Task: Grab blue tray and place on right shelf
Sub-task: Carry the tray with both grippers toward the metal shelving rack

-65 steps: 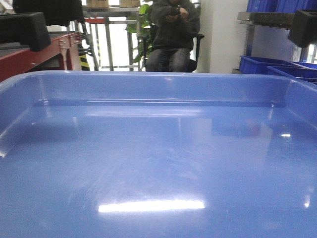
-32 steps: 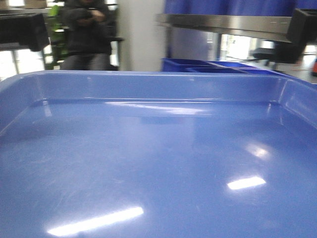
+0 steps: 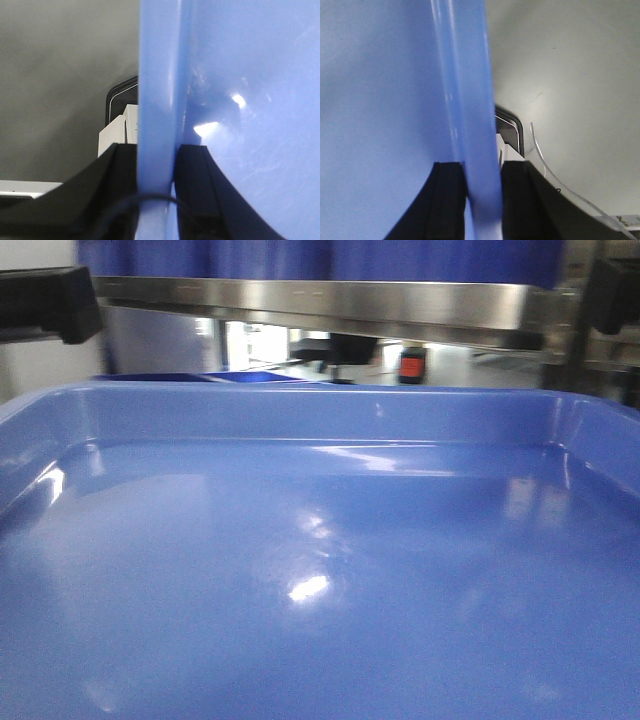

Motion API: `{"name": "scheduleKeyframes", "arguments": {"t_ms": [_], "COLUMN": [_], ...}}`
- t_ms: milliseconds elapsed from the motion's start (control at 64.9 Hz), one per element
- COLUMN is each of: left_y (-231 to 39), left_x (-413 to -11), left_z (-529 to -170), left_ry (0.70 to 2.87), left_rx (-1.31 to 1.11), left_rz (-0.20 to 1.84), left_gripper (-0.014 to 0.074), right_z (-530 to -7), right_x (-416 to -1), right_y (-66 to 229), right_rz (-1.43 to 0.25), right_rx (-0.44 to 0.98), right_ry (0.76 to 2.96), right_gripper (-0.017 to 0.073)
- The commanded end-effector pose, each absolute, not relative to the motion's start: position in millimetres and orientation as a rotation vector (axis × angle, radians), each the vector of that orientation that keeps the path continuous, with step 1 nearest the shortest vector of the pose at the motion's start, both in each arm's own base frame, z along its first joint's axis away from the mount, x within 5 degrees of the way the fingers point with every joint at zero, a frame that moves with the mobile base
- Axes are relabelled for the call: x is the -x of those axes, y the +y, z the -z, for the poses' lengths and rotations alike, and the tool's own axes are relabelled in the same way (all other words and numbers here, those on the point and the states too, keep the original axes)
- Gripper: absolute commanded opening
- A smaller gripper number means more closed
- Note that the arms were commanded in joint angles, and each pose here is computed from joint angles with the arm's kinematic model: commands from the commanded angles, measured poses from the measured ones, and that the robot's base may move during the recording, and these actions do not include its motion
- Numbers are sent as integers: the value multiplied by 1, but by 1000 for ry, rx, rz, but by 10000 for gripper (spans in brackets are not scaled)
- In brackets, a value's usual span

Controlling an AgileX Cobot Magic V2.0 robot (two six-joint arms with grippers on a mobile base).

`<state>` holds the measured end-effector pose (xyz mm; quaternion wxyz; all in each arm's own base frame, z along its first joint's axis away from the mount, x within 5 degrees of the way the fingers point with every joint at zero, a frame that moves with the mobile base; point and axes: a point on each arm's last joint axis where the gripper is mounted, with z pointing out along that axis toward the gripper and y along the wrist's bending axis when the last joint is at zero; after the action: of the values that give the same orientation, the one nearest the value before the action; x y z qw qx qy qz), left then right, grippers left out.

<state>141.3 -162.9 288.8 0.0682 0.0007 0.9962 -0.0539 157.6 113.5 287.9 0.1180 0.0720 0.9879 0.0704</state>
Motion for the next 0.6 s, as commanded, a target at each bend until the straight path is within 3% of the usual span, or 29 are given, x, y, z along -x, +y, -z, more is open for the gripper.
{"name": "scheduleKeyframes", "arguments": {"t_ms": [0,586], "left_y": [-154,-154], "left_x": [-131,-131], "left_z": [-298,-298], "left_ry": [3062,3062], "left_rx": [5,5], "left_rz": [78,78], "left_gripper": [72,72], "right_z": [-300,-300], "right_x": [-159,-159], "right_y": [112,112], "right_rz": [-247,-247], "right_rx": [-213,-213], "right_ry": [2823,2823], "right_gripper": [264,264]}}
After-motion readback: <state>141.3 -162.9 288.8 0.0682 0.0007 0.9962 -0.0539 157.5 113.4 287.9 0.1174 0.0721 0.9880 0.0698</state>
